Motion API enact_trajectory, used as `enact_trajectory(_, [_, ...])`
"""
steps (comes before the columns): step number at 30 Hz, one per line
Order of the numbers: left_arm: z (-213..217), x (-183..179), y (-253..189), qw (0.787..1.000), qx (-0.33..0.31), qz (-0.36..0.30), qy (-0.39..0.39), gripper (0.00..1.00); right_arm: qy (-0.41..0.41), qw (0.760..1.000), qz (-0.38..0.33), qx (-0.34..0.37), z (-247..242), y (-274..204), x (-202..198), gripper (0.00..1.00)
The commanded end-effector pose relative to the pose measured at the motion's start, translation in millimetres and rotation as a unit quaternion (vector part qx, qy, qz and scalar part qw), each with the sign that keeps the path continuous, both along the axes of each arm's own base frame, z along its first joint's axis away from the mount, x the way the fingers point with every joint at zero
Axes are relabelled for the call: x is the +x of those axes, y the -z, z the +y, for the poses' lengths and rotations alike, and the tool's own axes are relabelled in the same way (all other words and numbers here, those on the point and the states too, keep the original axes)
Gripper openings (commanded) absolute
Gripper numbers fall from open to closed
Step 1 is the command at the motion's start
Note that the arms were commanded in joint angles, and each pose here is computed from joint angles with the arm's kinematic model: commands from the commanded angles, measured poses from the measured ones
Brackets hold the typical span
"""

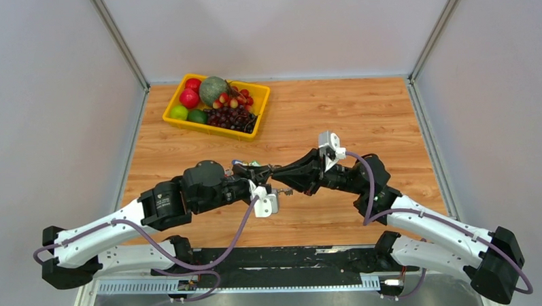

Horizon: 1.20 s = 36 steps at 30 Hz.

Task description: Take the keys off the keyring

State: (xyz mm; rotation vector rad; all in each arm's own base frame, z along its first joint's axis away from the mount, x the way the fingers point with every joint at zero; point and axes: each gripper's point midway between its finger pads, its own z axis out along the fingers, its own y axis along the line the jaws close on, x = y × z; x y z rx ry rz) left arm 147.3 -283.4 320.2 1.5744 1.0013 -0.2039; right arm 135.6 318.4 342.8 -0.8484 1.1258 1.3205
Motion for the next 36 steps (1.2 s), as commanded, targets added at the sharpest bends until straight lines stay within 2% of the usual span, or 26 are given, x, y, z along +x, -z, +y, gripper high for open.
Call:
enact_trajectory(1, [-8.7, -24.9, 42.9, 0.996, 0.055, 0.047, 0.053, 0.0, 0.074, 0.992, 0.002, 0.099, -15.0, -70.1, 22.9, 0.0])
enact_trajectory(6, [-15.1, -28.4, 53.2, 0.995, 0.071, 0.045, 0.061, 0.0, 0.081, 0.989, 0.052, 0.112, -10.4, -70.3, 33.4, 0.0])
enact_trajectory(11, [-24.0, -31.9, 64.3, 0.993, 0.097, 0.03, 0.058, 0.0, 0.132, 0.98, 0.095, 0.118, -13.6, -69.0, 55.4, 0.0])
enact_trajectory(14, [-26.1, -36.1, 69.5, 0.992, 0.103, 0.029, 0.061, 0.0, 0.141, 0.977, 0.099, 0.124, -18.6, -70.8, 55.9, 0.0])
enact_trajectory(18, [-19.6, -8.7, 52.7, 0.997, 0.036, 0.063, -0.024, 0.0, 0.154, 0.979, 0.091, 0.095, -24.9, -60.5, 53.4, 0.0])
enact_trajectory(21, [-8.9, 16.5, 35.0, 0.984, -0.045, 0.142, -0.1, 0.0, 0.191, 0.975, 0.097, 0.063, -39.6, -44.1, 55.9, 0.0])
enact_trajectory(22, [-0.1, 30.6, 29.3, 0.972, -0.087, 0.166, -0.143, 0.0, 0.207, 0.972, 0.097, 0.054, -46.3, -37.7, 57.0, 0.0])
enact_trajectory(25, [16.1, 52.6, 30.1, 0.939, -0.162, 0.218, -0.213, 0.0, 0.253, 0.962, 0.095, 0.044, -71.4, -26.4, 57.5, 0.0])
enact_trajectory(28, [34.6, 78.7, 47.7, 0.881, -0.228, 0.288, -0.299, 0.0, 0.301, 0.947, 0.104, 0.042, -96.4, -15.9, 60.0, 0.0])
enact_trajectory(31, [54.0, 105.5, 77.7, 0.823, -0.259, 0.345, -0.371, 0.04, 0.336, 0.935, 0.113, 0.028, -116.1, -5.0, 59.9, 0.0])
enact_trajectory(33, [61.9, 118.9, 103.9, 0.775, -0.271, 0.401, -0.407, 0.04, 0.354, 0.927, 0.12, 0.016, -125.3, 2.3, 60.5, 0.0])
enact_trajectory(35, [65.4, 127.8, 131.8, 0.723, -0.275, 0.463, -0.433, 0.01, 0.37, 0.92, 0.132, -0.006, -133.0, 14.6, 60.7, 0.0])
enact_trajectory(36, [62.7, 126.7, 143.0, 0.715, -0.265, 0.485, -0.429, 0.0, 0.375, 0.917, 0.137, -0.013, -135.9, 19.4, 60.4, 0.0])
